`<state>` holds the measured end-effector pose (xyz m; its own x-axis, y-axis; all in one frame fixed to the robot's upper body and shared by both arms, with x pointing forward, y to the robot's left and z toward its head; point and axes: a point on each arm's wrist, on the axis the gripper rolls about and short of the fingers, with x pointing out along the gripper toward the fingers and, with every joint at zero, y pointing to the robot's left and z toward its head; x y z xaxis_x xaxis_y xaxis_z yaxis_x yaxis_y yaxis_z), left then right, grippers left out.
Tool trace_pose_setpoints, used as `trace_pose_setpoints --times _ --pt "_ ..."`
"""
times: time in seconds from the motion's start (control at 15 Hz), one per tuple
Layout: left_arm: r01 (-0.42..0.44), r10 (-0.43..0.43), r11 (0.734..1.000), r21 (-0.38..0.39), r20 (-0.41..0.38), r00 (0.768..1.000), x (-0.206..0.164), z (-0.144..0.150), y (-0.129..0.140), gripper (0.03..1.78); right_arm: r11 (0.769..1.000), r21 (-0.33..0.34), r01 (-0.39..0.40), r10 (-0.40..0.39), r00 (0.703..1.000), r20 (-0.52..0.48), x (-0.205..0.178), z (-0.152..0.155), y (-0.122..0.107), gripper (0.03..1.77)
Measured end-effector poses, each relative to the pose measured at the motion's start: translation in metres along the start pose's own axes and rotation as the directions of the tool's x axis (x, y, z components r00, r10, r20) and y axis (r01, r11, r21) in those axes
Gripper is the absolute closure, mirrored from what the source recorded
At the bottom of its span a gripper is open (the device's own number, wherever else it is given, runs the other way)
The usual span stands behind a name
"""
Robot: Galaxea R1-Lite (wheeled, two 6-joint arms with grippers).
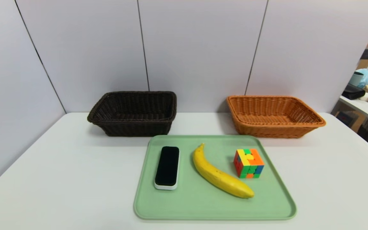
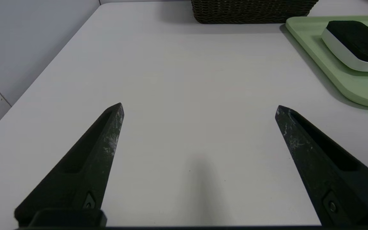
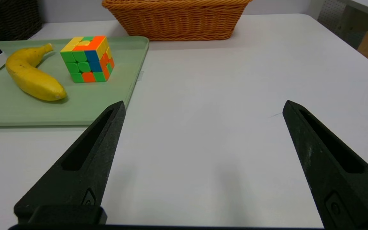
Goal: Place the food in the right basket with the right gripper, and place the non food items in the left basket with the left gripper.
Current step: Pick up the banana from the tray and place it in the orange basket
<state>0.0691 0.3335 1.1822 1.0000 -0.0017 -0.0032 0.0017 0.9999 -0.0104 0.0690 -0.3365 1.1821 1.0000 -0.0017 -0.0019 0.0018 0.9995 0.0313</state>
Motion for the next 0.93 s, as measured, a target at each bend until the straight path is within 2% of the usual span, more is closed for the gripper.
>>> trace_pose_setpoints --times 0.93 --pt "0.0 0.0 1.0 0.0 0.0 1.0 0.0 0.0 0.0 0.12 1.0 -0.001 0.0 0.0 1.0 0.0 0.0 0.0 0.0 0.1"
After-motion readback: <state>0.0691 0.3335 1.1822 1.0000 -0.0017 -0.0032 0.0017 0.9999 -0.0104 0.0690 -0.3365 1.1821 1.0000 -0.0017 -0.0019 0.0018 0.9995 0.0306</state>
